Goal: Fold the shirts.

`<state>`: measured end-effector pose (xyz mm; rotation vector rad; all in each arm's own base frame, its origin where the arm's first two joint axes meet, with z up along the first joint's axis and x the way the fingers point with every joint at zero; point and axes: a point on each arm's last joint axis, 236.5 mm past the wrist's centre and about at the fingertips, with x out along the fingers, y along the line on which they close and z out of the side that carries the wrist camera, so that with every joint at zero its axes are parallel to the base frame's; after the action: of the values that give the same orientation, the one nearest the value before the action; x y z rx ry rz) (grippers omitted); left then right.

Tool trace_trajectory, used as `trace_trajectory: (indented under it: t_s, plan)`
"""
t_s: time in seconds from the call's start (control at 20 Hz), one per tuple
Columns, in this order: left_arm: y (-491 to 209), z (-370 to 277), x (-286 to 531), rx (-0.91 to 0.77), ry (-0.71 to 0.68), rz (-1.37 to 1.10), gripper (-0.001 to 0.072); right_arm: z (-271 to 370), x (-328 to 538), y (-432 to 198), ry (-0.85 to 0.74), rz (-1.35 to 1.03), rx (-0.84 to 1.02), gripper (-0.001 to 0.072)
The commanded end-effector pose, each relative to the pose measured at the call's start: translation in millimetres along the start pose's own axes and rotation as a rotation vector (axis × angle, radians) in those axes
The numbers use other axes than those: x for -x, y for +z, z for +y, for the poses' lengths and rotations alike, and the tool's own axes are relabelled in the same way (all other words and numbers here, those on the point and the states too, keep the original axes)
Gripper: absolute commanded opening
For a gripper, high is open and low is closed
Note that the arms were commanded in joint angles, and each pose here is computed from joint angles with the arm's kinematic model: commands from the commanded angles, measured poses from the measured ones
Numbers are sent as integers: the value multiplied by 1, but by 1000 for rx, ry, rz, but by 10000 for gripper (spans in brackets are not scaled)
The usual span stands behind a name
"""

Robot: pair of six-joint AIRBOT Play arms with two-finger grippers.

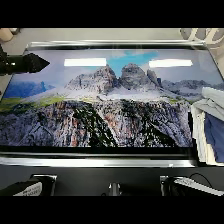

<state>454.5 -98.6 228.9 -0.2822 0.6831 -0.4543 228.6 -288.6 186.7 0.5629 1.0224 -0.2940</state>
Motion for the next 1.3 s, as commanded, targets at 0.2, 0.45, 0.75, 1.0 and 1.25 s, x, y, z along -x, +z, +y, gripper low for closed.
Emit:
trace_trajectory:
  t_s: [0.2,0.45,0.75,1.0,1.25]
  plan:
    - [5,2,0,-10,6,-20,25,-39,-58,-113,-208,495,0,14]
    - [5,1,0,-9,6,-21,26,-52,-69,-124,-247,529,-6,14]
    - [2,-9,-4,-22,-12,-12,25,-54,-73,-123,-246,517,24,628]
    - [15,-36,3,-85,-38,-42,23,-62,3,15,-478,36,257,664]
    - [61,20,2,-236,390,-133,22,108,69,156,-474,-535,656,621]
